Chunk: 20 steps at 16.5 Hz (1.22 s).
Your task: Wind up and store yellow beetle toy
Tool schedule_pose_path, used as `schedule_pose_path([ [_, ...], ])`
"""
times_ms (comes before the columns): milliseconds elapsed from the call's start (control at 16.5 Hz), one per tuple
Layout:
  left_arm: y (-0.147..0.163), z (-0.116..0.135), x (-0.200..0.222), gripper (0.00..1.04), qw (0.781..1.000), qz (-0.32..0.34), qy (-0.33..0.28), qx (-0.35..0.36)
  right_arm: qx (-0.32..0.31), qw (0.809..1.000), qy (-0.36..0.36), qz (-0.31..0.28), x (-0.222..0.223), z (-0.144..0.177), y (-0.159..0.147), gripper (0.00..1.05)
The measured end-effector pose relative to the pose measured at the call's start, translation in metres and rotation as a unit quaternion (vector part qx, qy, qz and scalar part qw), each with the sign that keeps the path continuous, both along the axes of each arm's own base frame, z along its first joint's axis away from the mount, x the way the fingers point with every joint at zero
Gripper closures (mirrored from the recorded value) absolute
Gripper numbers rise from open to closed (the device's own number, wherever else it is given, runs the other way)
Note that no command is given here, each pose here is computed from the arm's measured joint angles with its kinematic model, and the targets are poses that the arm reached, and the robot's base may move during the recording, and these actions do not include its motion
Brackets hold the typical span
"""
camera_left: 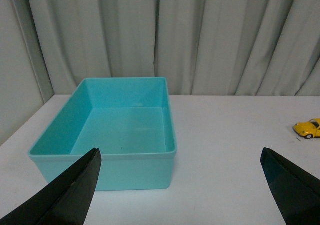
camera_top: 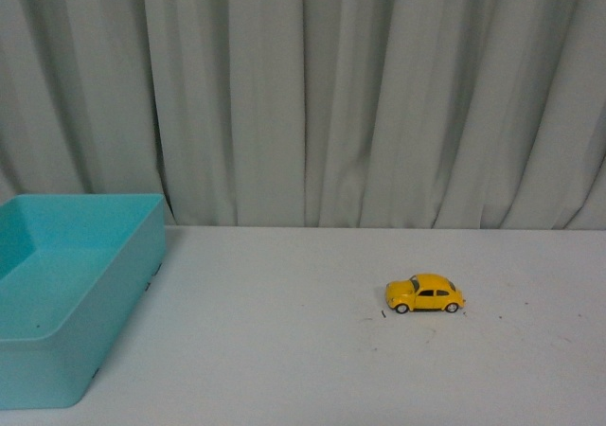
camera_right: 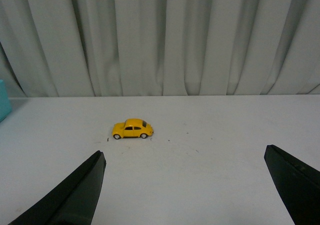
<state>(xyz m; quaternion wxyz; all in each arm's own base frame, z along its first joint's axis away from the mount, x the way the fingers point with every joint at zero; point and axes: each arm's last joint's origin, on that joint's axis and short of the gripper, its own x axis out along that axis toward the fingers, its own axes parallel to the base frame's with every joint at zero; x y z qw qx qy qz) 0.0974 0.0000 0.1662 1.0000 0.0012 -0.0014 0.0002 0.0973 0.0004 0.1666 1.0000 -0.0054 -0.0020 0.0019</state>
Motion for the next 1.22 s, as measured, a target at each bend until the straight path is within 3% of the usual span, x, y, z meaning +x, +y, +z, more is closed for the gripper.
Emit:
schedule_pose_path([
  [1215, 0.0, 0.0, 0.0, 0.07, 1.0, 0.0, 0.0, 0.0, 0.0, 1.0, 0.0, 0.0, 0.0, 0.0, 0.0, 0.07],
])
